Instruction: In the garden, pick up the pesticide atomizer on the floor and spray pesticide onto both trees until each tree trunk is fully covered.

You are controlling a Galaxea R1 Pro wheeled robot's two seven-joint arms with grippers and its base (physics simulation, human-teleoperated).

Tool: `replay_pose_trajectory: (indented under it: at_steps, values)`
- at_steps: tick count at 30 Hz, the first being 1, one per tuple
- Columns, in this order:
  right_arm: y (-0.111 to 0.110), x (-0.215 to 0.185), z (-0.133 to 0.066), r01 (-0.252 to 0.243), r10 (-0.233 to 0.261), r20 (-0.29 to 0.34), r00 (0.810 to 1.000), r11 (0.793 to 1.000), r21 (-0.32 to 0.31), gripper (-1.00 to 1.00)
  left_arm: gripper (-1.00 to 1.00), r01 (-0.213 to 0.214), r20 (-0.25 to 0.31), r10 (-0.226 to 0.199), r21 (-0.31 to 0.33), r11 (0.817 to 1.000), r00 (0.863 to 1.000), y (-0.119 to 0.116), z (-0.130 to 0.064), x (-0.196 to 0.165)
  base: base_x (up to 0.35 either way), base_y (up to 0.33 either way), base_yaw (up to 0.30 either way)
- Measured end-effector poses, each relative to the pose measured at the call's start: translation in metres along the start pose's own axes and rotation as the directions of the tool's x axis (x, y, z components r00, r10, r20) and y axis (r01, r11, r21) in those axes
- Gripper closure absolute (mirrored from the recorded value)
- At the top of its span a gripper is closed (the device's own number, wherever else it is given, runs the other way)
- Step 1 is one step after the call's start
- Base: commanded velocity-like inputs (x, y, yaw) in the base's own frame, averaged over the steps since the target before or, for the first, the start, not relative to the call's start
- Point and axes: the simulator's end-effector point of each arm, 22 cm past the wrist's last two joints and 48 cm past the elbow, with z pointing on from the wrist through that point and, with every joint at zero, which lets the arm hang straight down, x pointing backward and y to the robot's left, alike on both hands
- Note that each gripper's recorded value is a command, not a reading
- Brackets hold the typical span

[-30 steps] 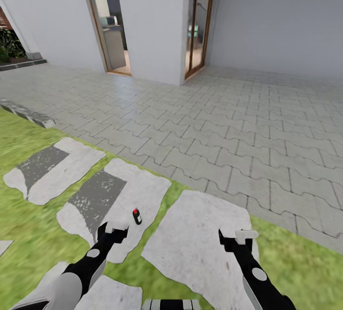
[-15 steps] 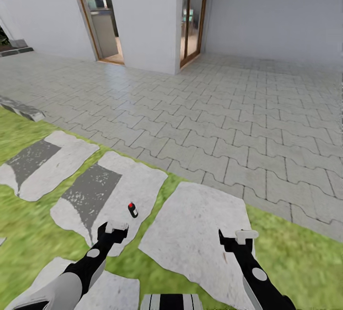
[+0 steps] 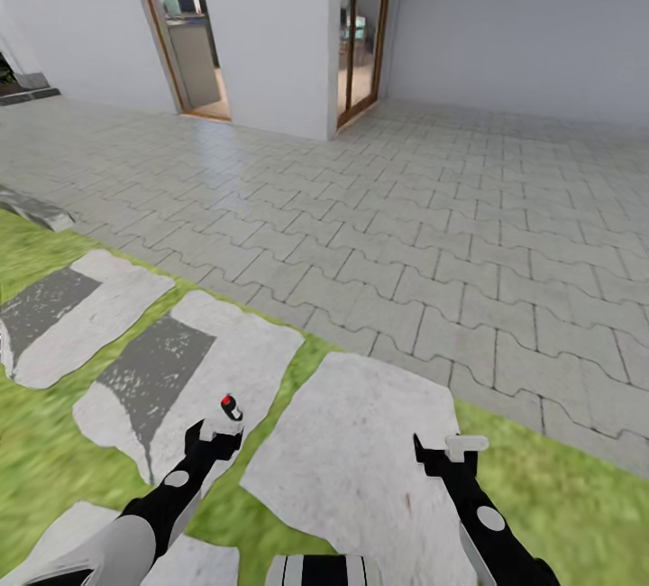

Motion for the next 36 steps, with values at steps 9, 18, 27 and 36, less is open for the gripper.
replay_pose_trajectory:
  at_steps: [9, 18, 27, 36]
  values:
    - [0.0, 0.003, 0.0, 0.0, 0.0, -0.004, 1.0, 1.0, 0.0, -1.0, -1.0, 0.002, -0.004, -0.002, -0.001, 1.0, 1.0, 0.0, 0.001, 0.002, 0.185, -0.214, 0.198]
    - [0.0, 0.003, 0.0, 0.0, 0.0, -0.004, 1.0, 1.0, -0.001, -1.0, -1.0, 0.001, -0.003, -0.001, -0.003, 1.0, 1.0, 0.001, 0.001, 0.002, 0.044, -0.029, 0.021]
    - [0.0, 0.017, 0.002, 0.001, -0.001, -0.029, 1.0, 1.0, -0.001, -1.0, -1.0, 0.0, -0.024, 0.0, -0.001, 1.0, 1.0, 0.001, 0.005, 0.015, 0.001, -0.001, 0.021]
    - [0.001, 0.045, 0.005, 0.002, -0.002, -0.079, 0.997, 1.0, -0.002, -1.0, -1.0, 0.001, -0.076, -0.001, 0.007, 1.0, 0.997, -0.004, 0.01, 0.047, 0.0, 0.0, 0.001]
